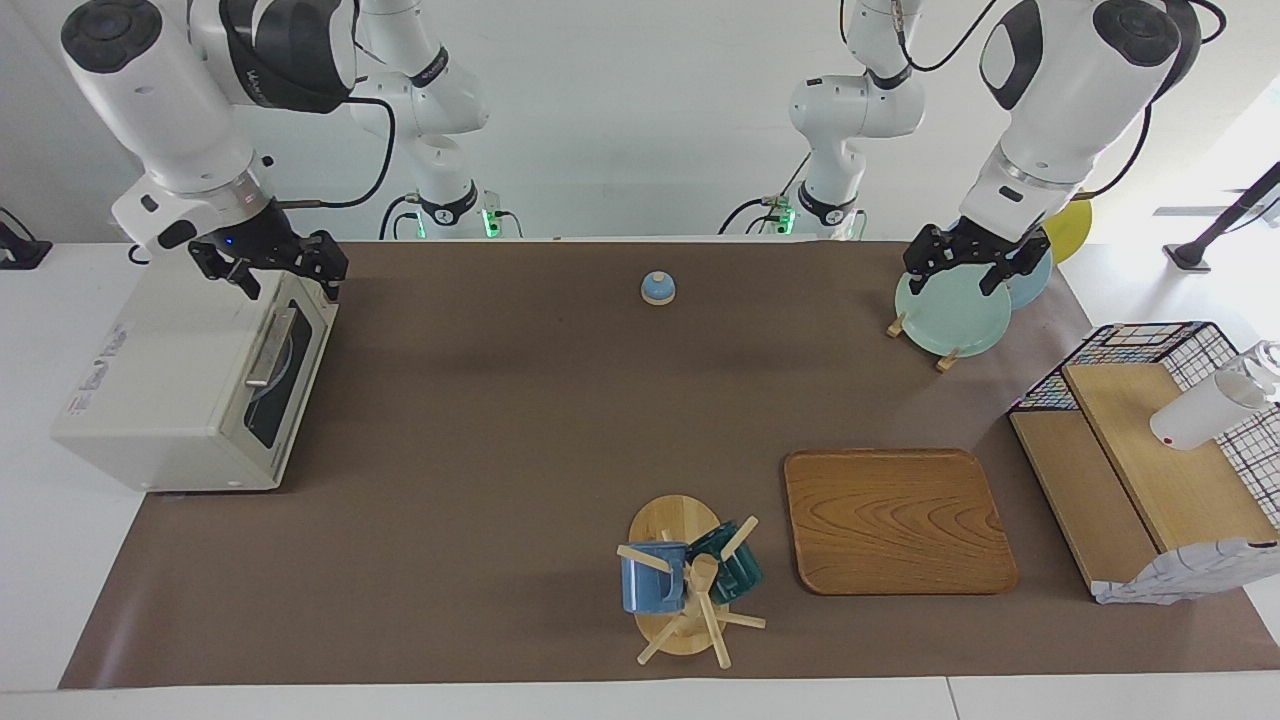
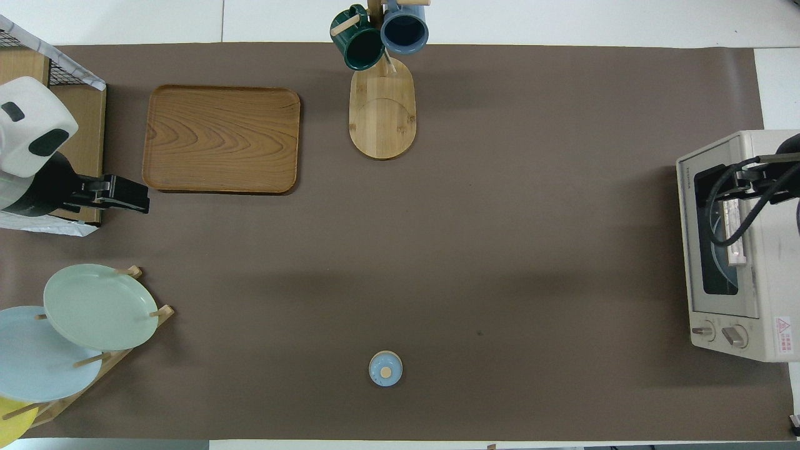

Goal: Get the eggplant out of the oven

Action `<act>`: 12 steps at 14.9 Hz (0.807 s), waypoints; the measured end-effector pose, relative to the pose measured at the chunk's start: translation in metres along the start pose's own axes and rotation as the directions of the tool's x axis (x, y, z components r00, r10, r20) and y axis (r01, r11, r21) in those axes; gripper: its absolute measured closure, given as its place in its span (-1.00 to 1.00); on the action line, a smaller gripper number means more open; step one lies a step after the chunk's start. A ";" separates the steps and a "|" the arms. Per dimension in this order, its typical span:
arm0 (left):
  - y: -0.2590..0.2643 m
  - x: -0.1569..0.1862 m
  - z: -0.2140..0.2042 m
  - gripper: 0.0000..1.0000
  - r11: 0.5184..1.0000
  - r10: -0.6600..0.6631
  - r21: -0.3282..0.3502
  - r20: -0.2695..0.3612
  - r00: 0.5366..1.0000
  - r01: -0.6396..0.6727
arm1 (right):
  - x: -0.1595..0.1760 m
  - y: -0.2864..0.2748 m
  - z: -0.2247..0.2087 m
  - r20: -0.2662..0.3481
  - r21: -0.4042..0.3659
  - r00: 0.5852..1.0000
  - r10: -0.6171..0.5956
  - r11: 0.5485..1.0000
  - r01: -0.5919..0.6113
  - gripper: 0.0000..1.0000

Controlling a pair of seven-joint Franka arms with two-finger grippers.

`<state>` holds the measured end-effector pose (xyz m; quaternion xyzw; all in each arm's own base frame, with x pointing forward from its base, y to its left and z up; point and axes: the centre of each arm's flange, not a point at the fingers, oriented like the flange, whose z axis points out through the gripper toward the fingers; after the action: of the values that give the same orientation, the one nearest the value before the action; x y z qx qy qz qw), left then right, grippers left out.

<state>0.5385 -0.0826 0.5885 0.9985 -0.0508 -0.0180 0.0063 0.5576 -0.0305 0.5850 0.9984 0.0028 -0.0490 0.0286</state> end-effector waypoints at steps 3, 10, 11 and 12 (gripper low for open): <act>0.000 0.000 0.000 -1.00 1.000 0.000 0.000 0.000 1.000 0.000 | 0.000 0.000 0.000 -0.002 0.000 1.000 0.000 1.000 0.000 -1.00; 0.000 0.000 0.000 -1.00 1.000 0.000 0.000 0.000 1.000 0.000 | 0.001 -0.003 -0.002 -0.009 0.000 1.000 -0.005 1.000 0.005 -1.00; 0.000 0.000 0.000 -1.00 1.000 0.000 0.000 0.000 1.000 0.000 | 0.001 -0.004 -0.002 -0.010 0.000 1.000 -0.008 1.000 0.008 -1.00; 0.000 0.000 0.000 -1.00 1.000 0.000 0.000 0.000 1.000 0.000 | 0.001 -0.005 -0.002 -0.010 0.000 1.000 -0.009 1.000 0.009 -0.81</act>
<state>0.5385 -0.0826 0.5885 0.9985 -0.0508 -0.0180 0.0063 0.5587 -0.0254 0.5871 0.9986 0.0073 -0.0443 0.0284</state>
